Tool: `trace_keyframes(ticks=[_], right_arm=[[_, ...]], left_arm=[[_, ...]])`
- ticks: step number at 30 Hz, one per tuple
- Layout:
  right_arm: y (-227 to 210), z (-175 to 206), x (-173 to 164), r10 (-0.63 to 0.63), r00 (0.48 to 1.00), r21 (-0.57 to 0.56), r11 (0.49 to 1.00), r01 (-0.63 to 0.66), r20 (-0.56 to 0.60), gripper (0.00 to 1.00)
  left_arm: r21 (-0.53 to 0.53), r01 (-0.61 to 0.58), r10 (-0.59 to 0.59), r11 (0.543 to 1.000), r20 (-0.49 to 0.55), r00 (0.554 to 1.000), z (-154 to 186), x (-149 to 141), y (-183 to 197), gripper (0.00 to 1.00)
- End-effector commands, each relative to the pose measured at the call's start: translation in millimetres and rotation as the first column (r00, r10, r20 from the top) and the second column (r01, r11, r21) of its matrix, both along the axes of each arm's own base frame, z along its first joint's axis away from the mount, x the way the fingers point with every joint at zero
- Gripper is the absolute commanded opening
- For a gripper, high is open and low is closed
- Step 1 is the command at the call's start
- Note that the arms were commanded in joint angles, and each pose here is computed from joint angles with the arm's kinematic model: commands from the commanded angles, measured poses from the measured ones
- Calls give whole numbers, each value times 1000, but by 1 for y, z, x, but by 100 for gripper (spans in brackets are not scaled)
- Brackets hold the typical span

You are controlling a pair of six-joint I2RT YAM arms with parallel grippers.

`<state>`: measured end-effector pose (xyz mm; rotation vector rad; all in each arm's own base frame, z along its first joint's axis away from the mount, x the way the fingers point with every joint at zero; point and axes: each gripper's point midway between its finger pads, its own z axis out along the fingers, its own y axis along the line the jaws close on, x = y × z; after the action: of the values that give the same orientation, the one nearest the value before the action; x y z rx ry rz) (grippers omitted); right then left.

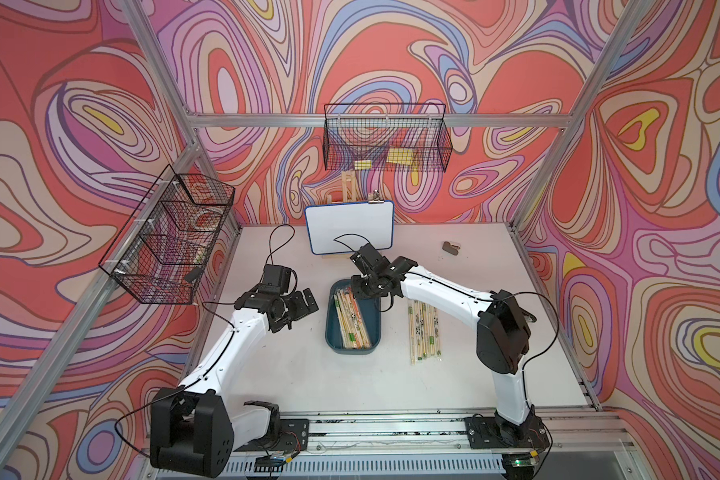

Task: Take the paired disposable chopsticks out of the storage box
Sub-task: Pick up the paired disposable chopsticks from the storage box.

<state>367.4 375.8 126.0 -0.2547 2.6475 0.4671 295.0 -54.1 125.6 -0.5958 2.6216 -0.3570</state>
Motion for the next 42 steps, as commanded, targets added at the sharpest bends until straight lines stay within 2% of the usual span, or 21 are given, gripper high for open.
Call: trace_keyframes(ticks=[1, 10, 27, 33, 42], right_arm=[[7, -22, 1, 22, 999, -20, 1000, -23, -43, 23], [7, -60, 4, 21, 996, -81, 996, -28, -86, 23], [6, -96, 5, 9, 992, -133, 991, -27, -129, 21], [4, -98, 4, 7, 991, -142, 990, -26, -132, 15], [2, -76, 3, 7, 995, -119, 993, -19, -104, 5]], left_arm=[[15, 6, -6, 1000, -13, 1000, 2, -5, 4, 100], [9, 8, -8, 1000, -9, 1000, 3, -4, 3, 100], [7, 12, -12, 1000, -16, 1000, -1, -6, 3, 100], [5, 12, -12, 1000, -15, 1000, -2, -6, 3, 100], [-3, 9, -9, 1000, -17, 1000, -4, -6, 2, 100]])
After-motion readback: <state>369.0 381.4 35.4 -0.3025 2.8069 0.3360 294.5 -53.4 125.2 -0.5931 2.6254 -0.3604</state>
